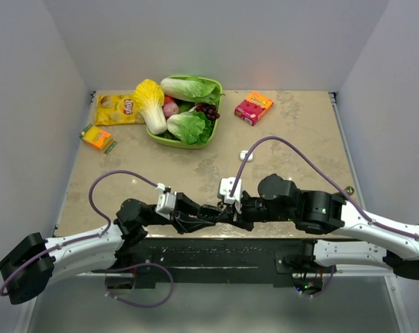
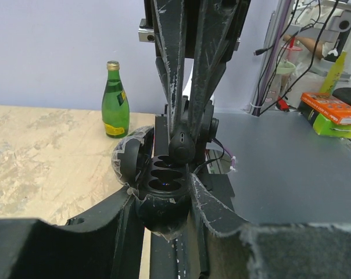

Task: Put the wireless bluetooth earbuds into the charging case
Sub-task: Place the earbud in the charging case.

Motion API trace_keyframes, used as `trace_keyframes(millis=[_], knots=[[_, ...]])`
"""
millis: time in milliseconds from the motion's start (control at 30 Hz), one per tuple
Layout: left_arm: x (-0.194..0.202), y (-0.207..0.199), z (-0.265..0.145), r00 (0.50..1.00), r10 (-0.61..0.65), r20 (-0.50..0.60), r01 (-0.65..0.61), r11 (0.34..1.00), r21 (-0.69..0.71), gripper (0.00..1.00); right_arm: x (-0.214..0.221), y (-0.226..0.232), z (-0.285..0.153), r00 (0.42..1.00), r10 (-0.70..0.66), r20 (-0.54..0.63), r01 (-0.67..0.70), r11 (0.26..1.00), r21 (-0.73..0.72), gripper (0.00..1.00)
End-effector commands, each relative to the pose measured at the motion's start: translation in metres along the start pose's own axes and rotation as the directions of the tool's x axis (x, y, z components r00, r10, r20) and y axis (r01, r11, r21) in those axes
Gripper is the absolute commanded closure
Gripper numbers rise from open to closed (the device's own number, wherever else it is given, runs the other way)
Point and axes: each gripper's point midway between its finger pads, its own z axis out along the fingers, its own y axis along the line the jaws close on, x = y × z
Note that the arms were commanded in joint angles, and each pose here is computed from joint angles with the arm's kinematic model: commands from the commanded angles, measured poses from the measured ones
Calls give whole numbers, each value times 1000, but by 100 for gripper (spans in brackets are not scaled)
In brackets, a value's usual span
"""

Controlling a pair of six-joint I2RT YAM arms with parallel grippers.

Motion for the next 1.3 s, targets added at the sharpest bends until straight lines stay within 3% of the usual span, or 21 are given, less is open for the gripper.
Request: trace_keyframes(millis=[0, 767, 800, 900, 1167, 1267], knots=[[-33, -10, 6, 995, 61, 85, -66, 996, 54, 100, -10, 1, 0, 999, -16, 35, 16, 1000, -2, 100], [-38, -14, 4, 992, 62, 114, -70, 995, 65, 100, -5, -6, 9, 1000, -4, -1, 4, 999, 41, 99], [-38, -14, 4, 992, 61, 112, -68, 996, 63, 100, -6, -7, 9, 1000, 1, 2, -1, 999, 49, 88], [-36, -12, 3, 992, 66, 104, -72, 996, 52, 100, -11, -11, 3, 1000, 14, 28, -16, 997, 77, 73], [-27, -4, 0, 994, 58, 89, -59, 998, 4, 100, -53, -20, -40, 977, 40, 211, -73, 986, 148, 56], [-26, 2, -1, 994, 59, 91, -57, 998, -32, 100, -58, -40, -66, 951, 64, 304, -148, 954, 262, 55]])
